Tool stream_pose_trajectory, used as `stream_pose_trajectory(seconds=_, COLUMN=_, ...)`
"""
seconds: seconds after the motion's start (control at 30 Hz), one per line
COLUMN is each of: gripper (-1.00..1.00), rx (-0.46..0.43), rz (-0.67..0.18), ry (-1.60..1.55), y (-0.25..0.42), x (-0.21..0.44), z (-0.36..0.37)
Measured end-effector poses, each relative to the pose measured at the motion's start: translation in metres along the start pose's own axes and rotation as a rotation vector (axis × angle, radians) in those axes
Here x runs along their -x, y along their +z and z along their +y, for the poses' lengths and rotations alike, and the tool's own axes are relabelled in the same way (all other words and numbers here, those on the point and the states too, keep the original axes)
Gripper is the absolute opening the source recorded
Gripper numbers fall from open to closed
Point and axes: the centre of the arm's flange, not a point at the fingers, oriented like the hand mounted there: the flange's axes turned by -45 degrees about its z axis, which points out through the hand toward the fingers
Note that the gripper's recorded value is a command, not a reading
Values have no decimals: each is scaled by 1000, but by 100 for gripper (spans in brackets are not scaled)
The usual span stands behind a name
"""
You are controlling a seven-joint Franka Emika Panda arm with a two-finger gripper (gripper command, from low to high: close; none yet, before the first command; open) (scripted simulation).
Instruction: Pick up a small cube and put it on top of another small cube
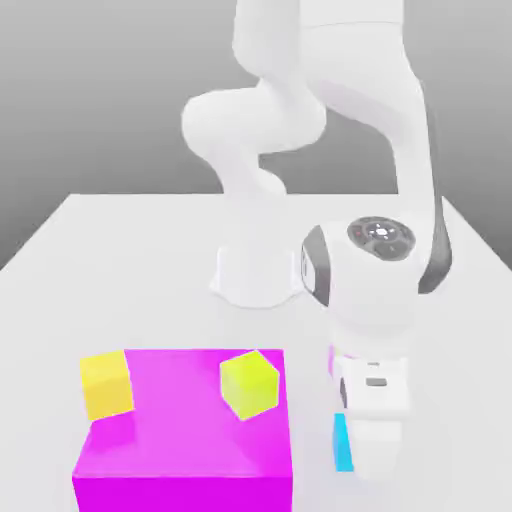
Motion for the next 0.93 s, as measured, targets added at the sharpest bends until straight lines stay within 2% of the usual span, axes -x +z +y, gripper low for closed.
stream_pose_trajectory(seconds=0.23, gripper=-100, rx=-7, rz=11, ry=-27, y=-67, x=8, z=3)
stream_pose_trajectory(seconds=0.43, gripper=-100, rx=-13, rz=35, ry=-144, y=-132, x=62, z=14)
stream_pose_trajectory(seconds=0.63, gripper=-100, rx=-4, rz=11, ry=-277, y=-193, x=120, z=7)
stream_pose_trajectory(seconds=0.8, gripper=-100, rx=-4, rz=6, ry=-299, y=-154, x=133, z=5)
stream_pose_trajectory(seconds=0.83, gripper=100, rx=-3, rz=4, ry=-298, y=-144, x=134, z=4)
stream_pose_trajectory(seconds=0.93, gripper=100, rx=-3, rz=4, ry=-298, y=-144, x=134, z=4)
